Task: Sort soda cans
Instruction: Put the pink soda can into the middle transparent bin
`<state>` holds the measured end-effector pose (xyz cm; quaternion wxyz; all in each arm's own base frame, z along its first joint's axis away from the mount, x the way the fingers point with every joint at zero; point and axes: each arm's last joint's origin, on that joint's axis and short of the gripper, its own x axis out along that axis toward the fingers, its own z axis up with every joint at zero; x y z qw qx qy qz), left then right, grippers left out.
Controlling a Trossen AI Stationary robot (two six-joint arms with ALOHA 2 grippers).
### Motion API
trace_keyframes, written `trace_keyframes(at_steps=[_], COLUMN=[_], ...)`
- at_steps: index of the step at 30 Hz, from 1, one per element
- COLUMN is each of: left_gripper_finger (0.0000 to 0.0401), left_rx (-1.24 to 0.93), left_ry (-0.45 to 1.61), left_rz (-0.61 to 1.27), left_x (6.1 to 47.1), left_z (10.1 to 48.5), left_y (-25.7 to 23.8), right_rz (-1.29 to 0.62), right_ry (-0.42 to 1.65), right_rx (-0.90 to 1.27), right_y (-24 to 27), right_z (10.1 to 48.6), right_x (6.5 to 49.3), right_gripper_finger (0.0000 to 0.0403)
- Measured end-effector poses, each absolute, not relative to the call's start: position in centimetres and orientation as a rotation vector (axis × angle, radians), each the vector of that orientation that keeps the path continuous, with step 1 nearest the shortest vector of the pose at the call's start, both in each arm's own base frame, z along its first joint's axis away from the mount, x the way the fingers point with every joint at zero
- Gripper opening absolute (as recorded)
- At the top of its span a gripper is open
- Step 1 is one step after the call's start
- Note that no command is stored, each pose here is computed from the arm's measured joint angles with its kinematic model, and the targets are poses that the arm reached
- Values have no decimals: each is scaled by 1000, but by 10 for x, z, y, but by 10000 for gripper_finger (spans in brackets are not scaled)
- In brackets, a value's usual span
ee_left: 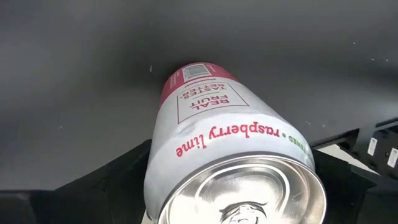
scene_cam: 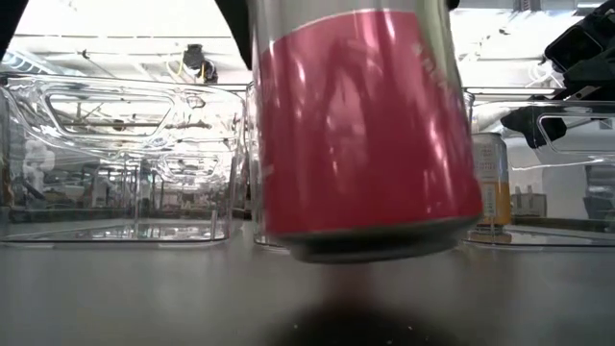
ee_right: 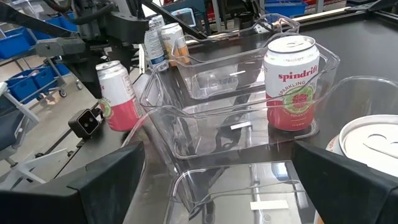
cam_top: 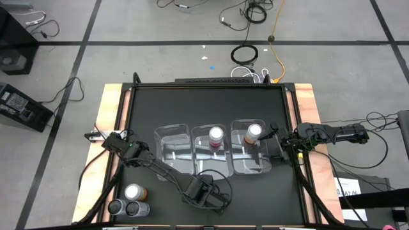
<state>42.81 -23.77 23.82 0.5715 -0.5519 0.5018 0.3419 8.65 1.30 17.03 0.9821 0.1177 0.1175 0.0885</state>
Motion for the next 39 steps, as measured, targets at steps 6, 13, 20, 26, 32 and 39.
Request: trace_keyframes(at_steps=[6, 13, 20, 26, 32, 39], left_gripper_finger=[333, 334, 334, 334, 334, 334], left_rx=[-1301, -1275, -1174, -988, -787, -731], left_ry=[1166, 1147, 1053, 1028, 1102, 1199], left_rz=[758, 666, 644, 695, 593, 641], left_x=[428, 412, 389, 378, 394, 396], left_z=[251, 293, 339, 364, 365, 357], left_y=[-237, -226, -200, -147, -85, -40], right_rz=[192, 198, 199, 198, 190, 182], right_ry=[240, 242, 242, 242, 245, 251], right_rx=[242, 243, 246, 253, 299, 357], right_y=[13, 14, 14, 14, 14, 14], right_z=[170, 170, 170, 170, 170, 170], right_x=[86, 86, 86, 86, 86, 86], right_gripper_finger=[398, 398, 398, 398, 398, 398])
